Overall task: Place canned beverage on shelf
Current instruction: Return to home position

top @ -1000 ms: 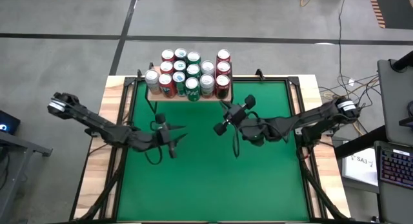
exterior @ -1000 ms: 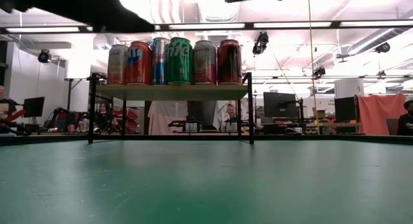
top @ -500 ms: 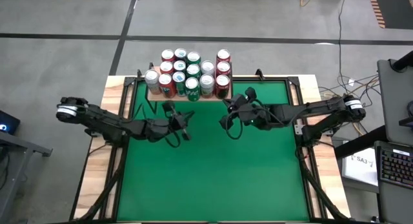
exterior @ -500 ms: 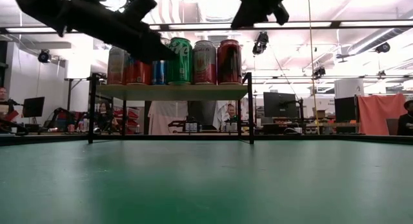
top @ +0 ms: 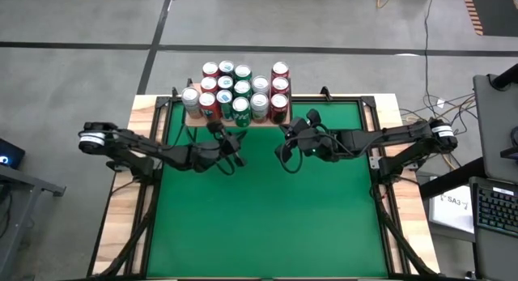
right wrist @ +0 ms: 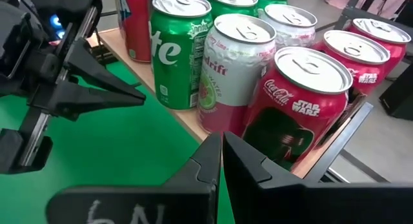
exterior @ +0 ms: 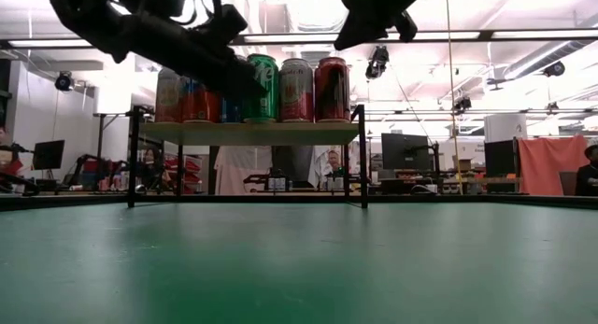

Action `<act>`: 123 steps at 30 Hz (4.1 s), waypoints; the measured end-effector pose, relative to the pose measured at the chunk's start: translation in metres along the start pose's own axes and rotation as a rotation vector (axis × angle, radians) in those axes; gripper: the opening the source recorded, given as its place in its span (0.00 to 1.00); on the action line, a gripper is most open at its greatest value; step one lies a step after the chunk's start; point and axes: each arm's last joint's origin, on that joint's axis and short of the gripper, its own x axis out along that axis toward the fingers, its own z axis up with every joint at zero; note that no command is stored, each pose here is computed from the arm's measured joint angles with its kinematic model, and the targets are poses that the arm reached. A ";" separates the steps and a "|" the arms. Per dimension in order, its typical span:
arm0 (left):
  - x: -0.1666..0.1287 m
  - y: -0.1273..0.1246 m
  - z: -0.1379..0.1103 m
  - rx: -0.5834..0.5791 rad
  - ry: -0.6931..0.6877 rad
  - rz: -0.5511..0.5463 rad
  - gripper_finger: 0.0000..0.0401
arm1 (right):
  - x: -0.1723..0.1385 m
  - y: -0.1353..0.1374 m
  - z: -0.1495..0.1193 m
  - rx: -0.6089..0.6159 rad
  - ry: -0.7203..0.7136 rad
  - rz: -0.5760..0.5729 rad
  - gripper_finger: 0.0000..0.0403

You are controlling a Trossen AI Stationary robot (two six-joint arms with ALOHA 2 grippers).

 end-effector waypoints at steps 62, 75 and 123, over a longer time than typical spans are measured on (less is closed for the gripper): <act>-0.092 0.004 0.067 -0.005 -0.339 -0.115 0.00 | 0.018 -0.014 0.000 -0.053 -0.023 0.043 0.02; -0.231 0.053 0.062 -0.014 -0.478 -0.498 0.00 | -0.028 0.013 -0.010 -0.160 -0.065 0.269 0.02; -0.178 0.076 -0.078 -0.451 -0.631 -0.512 0.00 | -0.102 -0.115 -0.186 0.006 -0.603 0.612 0.02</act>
